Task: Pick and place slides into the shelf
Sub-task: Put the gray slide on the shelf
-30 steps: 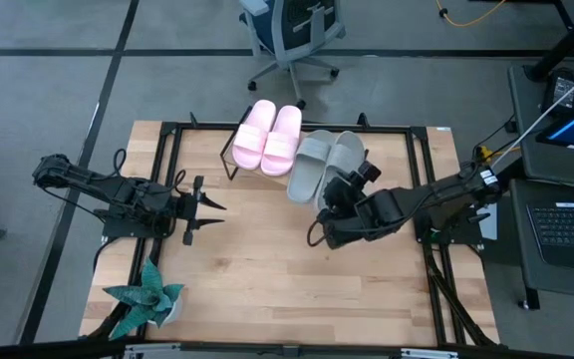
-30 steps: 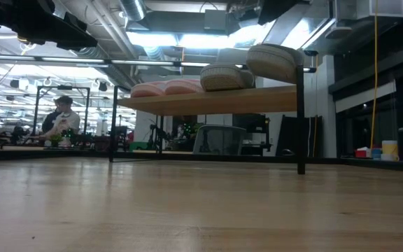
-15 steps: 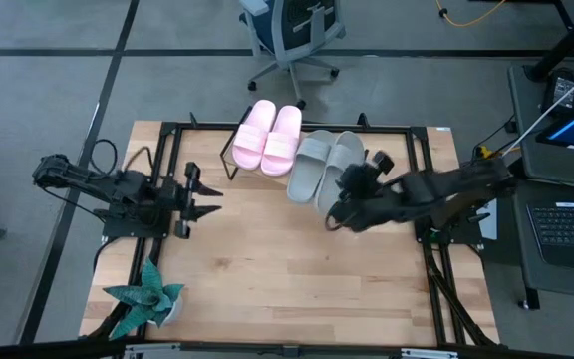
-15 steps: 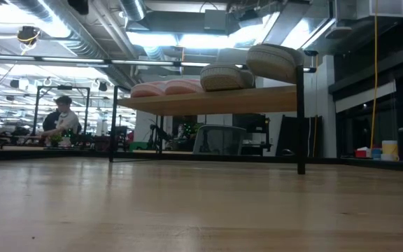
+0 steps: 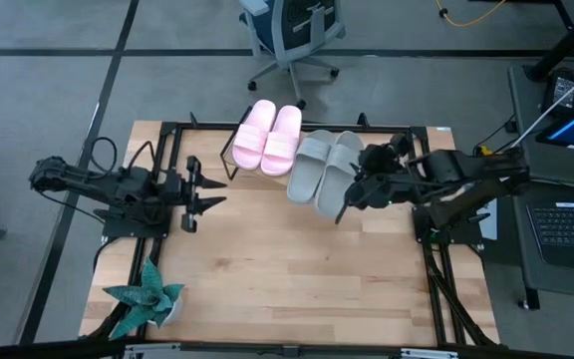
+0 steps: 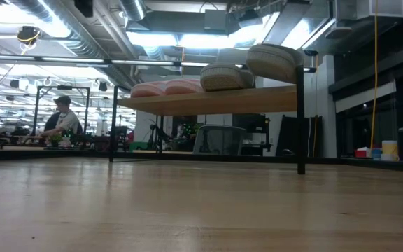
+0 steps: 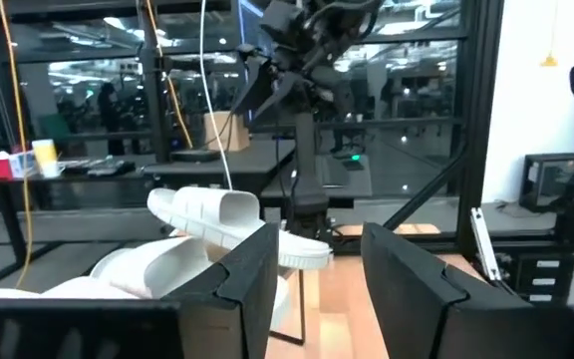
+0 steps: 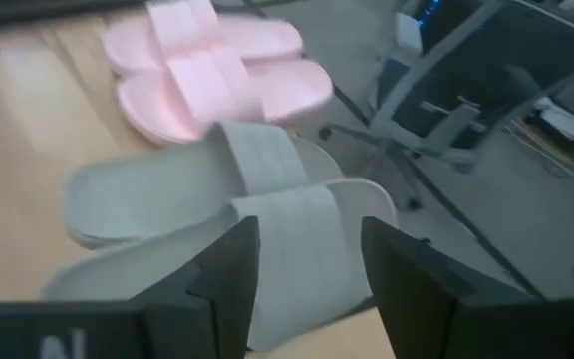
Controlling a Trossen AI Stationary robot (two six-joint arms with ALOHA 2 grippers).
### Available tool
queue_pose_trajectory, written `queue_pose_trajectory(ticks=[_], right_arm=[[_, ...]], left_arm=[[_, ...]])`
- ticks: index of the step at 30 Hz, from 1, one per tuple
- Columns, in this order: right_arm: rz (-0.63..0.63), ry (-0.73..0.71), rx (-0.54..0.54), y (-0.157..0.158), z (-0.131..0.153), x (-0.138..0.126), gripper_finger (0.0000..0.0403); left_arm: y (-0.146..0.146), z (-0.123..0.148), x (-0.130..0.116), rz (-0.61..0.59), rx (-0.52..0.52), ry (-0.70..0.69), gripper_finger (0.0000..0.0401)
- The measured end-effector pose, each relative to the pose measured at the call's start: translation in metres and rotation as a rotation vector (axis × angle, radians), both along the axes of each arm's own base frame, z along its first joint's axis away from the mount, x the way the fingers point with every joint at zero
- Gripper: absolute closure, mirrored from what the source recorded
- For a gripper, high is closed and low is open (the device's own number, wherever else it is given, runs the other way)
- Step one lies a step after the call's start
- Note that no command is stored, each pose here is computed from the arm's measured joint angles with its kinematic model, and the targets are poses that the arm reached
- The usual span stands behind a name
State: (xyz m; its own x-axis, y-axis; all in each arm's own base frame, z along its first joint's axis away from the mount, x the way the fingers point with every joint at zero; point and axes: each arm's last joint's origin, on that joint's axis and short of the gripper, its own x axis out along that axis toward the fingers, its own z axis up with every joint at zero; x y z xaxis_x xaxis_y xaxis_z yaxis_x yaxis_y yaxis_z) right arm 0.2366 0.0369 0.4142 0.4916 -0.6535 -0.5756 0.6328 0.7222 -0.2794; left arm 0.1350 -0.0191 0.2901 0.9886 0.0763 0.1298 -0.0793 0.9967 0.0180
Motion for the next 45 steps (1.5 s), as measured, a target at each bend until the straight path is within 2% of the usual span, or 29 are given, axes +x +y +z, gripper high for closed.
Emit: queue_pose_trajectory(ticks=[4, 9, 15, 25, 31, 34, 37, 45], right_arm=[[-0.037, 0.061, -0.006, -0.009, -0.008, -0.001, 0.0224], [0.035, 0.141, 0.040, -0.020, -0.010, 0.003, 0.0224], [0.077, 0.142, 0.043, -0.033, -0.008, 0.010, 0.0224], [0.170, 0.148, 0.148, -0.023, -0.012, 0.015, 0.0224], [0.193, 0.217, 0.139, -0.015, -0.026, 0.030, 0.0224], [0.231, 0.287, 0.097, -0.015, -0.031, 0.035, 0.0224], [0.206, 0.303, 0.044, -0.023, -0.030, 0.035, 0.0224], [0.166, 0.258, 0.092, -0.030, -0.030, 0.038, 0.0224]], left_arm=[[0.001, -0.002, 0.003, 0.007, 0.003, 0.014, 0.0262], [0.004, -0.001, 0.004, 0.032, 0.001, 0.009, 0.0262], [0.008, -0.001, 0.006, 0.011, 0.009, 0.005, 0.0262], [0.010, -0.002, 0.007, 0.015, 0.016, 0.012, 0.0262], [0.010, -0.002, 0.007, 0.022, 0.019, 0.014, 0.0262], [0.010, -0.002, 0.007, 0.022, 0.019, 0.014, 0.0262], [0.010, -0.002, 0.007, 0.022, 0.018, 0.014, 0.0262], [0.010, -0.002, 0.007, 0.022, 0.017, 0.014, 0.0262]])
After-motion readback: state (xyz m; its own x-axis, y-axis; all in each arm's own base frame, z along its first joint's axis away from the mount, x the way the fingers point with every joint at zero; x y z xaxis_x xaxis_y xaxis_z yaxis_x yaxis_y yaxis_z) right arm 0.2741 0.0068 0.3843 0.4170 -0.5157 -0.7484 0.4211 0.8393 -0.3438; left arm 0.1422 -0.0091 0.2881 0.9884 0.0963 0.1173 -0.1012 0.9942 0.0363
